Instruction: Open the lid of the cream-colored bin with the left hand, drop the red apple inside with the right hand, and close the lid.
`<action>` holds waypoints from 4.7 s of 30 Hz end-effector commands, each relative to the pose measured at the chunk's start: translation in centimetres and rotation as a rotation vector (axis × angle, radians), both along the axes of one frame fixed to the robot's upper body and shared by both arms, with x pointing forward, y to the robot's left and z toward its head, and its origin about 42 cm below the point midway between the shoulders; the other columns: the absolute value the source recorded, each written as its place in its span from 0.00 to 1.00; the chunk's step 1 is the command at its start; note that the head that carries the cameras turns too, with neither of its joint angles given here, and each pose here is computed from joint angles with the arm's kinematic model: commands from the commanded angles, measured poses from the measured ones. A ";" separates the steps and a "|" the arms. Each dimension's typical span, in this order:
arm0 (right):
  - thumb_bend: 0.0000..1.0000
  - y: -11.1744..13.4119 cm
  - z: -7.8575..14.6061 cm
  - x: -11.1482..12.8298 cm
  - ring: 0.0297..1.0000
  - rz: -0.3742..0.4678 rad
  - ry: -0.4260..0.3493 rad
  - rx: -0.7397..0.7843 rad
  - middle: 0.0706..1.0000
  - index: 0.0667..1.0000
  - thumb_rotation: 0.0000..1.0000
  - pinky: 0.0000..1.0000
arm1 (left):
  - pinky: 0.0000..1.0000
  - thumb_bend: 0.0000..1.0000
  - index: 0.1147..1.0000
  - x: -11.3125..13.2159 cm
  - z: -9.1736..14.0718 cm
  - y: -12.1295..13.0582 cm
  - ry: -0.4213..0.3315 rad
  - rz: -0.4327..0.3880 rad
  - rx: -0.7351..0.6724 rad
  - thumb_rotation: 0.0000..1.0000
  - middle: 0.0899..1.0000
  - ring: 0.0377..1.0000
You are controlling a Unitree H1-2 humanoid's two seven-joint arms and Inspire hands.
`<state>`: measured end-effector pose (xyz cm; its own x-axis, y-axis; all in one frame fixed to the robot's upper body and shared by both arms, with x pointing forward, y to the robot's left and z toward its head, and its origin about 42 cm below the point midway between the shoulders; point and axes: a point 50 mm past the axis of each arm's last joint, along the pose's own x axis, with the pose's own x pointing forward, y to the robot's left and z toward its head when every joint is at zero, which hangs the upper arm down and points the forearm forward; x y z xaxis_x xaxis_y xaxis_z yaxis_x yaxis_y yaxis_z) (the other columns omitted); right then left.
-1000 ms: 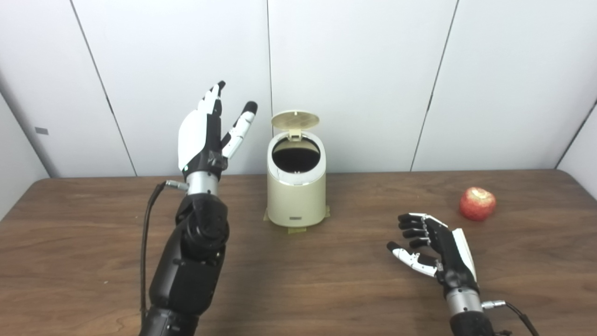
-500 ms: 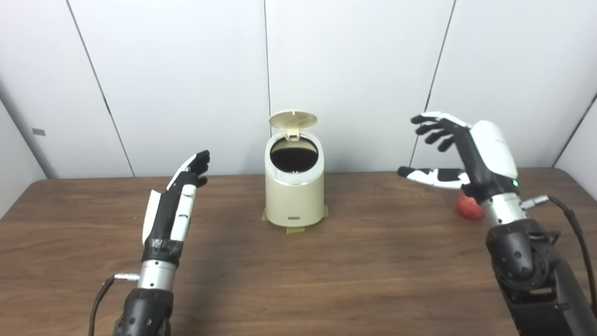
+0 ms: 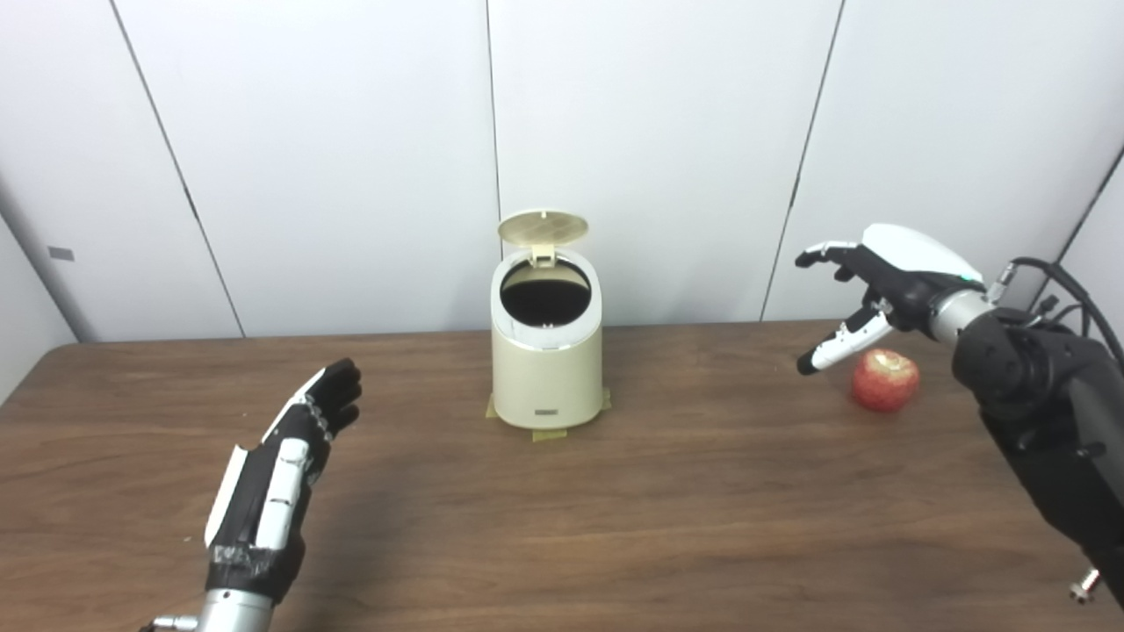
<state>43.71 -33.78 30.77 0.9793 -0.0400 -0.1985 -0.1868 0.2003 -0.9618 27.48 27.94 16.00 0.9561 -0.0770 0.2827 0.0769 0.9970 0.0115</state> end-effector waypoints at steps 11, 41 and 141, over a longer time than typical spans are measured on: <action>1.00 -3.9 -0.9 3.8 0.86 -0.119 0.030 -0.148 0.92 0.85 0.39 0.68 | 0.90 0.52 0.87 -0.8 1.5 0.4 -0.081 -0.011 -0.018 0.87 0.91 0.91; 0.84 -4.2 -5.1 3.0 0.73 -0.078 0.184 -0.281 0.84 0.79 0.09 0.58 | 0.86 0.56 0.85 -1.0 2.2 0.2 -0.073 -0.012 -0.021 0.81 0.89 0.90; 0.52 24.7 3.0 5.9 0.37 0.583 -0.625 -0.042 0.45 0.44 0.00 0.24 | 0.79 0.51 0.82 -1.1 1.8 -2.2 -0.067 0.026 -0.025 0.77 0.87 0.87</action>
